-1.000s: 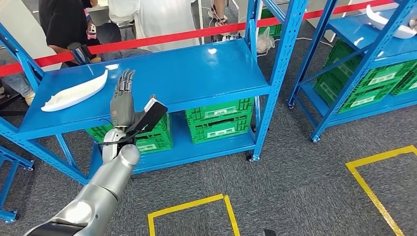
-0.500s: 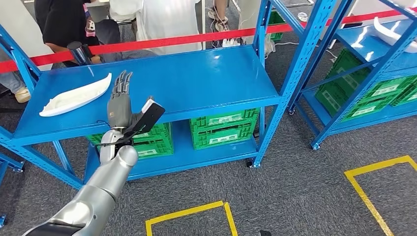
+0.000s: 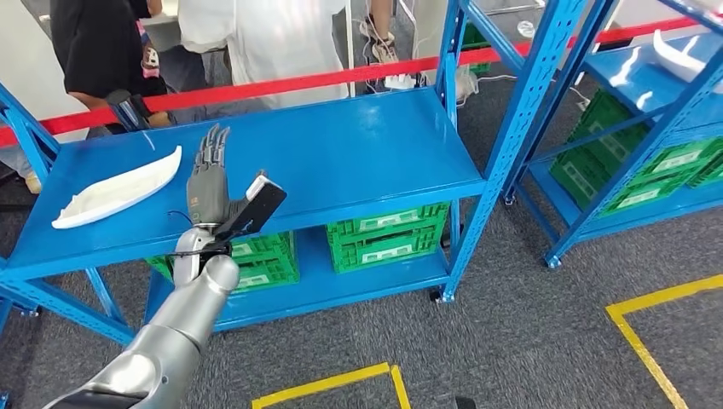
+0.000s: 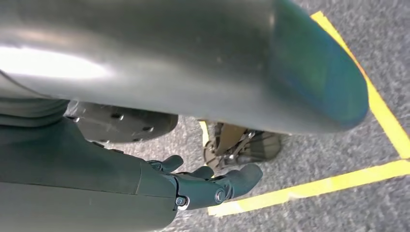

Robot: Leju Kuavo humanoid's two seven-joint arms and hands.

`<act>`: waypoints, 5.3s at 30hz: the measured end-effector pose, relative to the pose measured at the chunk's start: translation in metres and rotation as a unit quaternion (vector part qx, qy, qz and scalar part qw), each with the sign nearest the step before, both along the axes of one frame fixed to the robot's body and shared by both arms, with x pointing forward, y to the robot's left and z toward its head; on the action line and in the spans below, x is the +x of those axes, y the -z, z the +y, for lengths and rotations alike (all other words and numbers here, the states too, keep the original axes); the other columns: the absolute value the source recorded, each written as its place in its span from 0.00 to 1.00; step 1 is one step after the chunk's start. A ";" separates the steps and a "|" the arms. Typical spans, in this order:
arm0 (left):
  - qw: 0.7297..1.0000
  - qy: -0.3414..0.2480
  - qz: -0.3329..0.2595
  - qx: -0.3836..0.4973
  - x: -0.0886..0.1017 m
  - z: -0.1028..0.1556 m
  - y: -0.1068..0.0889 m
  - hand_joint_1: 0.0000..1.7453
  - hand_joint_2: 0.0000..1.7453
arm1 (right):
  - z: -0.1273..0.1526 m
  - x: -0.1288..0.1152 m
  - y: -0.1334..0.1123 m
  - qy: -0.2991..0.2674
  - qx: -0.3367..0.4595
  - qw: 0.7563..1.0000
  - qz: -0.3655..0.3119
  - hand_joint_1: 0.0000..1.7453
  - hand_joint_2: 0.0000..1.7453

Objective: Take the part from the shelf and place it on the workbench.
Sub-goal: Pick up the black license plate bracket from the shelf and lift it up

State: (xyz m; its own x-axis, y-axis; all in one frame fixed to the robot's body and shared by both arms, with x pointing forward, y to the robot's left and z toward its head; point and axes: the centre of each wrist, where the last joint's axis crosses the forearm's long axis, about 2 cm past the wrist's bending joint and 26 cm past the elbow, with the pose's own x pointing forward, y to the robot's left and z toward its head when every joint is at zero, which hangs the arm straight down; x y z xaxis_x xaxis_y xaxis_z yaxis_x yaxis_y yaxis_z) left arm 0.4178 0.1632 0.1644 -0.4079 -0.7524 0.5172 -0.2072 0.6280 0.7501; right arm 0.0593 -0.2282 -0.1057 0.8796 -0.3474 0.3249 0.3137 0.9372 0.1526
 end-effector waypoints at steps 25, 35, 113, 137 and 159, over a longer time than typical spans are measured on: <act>0.995 -0.029 -0.041 0.090 0.004 0.005 -0.005 0.00 1.00 | 0.000 0.000 0.000 -0.010 -0.001 1.000 0.004 0.00 0.00; 0.966 -0.079 -0.067 0.237 0.024 0.027 -0.025 0.00 1.00 | 0.000 0.002 0.000 -0.020 -0.001 1.000 0.003 0.00 0.00; 0.841 -0.191 0.297 0.411 0.034 0.166 0.001 0.00 1.00 | 0.002 0.035 -0.006 -0.030 -0.014 0.999 -0.033 0.00 0.00; 0.845 -0.230 0.245 0.415 0.024 0.178 0.015 1.00 1.00 | 0.007 0.025 -0.005 -0.039 -0.015 0.998 -0.037 0.00 0.00; 0.843 -0.232 0.239 0.422 0.014 0.196 0.027 0.42 1.00 | 0.009 0.021 -0.005 -0.040 -0.023 0.998 -0.048 0.00 0.00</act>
